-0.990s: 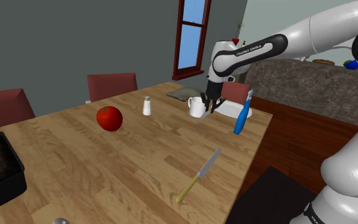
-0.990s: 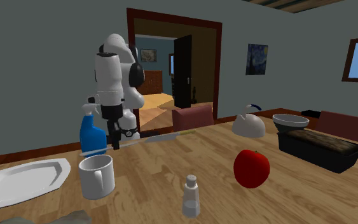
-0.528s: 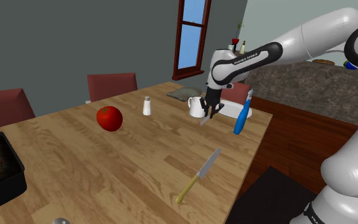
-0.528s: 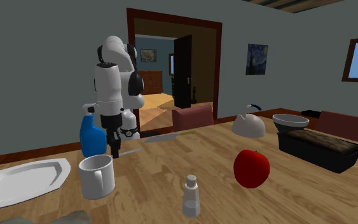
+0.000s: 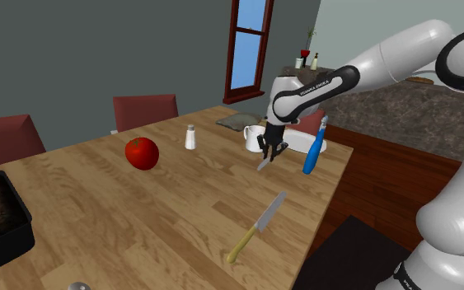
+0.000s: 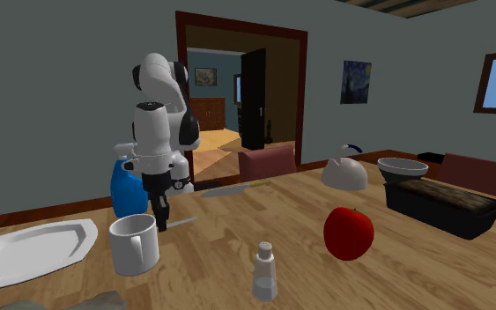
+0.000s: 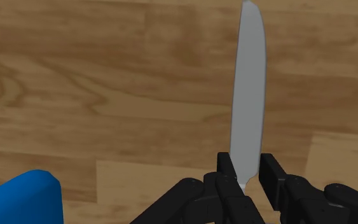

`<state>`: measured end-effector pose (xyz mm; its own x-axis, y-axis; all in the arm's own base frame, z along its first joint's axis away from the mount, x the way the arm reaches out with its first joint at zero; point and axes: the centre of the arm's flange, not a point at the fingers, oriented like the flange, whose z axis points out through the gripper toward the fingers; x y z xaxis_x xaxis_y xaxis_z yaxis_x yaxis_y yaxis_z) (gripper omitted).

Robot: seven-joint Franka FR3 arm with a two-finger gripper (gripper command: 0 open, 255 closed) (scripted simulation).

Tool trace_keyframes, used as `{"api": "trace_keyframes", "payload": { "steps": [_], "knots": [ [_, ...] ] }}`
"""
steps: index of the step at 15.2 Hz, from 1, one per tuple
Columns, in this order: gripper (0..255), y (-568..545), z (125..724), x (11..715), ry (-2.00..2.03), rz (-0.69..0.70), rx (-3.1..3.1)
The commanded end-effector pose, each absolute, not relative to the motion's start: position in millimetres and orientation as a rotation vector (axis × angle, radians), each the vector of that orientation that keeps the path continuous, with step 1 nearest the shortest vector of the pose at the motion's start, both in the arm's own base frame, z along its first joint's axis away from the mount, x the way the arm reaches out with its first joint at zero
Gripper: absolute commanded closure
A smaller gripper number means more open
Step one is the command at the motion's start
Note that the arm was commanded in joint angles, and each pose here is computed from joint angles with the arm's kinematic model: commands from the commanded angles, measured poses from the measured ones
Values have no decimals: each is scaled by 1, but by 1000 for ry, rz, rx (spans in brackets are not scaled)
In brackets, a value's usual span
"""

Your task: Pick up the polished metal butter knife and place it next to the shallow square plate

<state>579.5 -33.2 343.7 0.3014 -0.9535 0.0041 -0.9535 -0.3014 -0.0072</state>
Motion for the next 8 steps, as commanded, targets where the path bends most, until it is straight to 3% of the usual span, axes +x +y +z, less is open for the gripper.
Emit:
{"api": "trace_keyframes", "payload": {
  "steps": [1, 6, 7, 8],
  "knots": [
    [255, -34, 342, 579, 1855, -13, -2531],
    [255, -34, 342, 579, 1855, -13, -2531],
    [0, -34, 342, 579, 1855, -13, -2531],
    [0, -34, 342, 579, 1855, -13, -2531]
  ]
}}
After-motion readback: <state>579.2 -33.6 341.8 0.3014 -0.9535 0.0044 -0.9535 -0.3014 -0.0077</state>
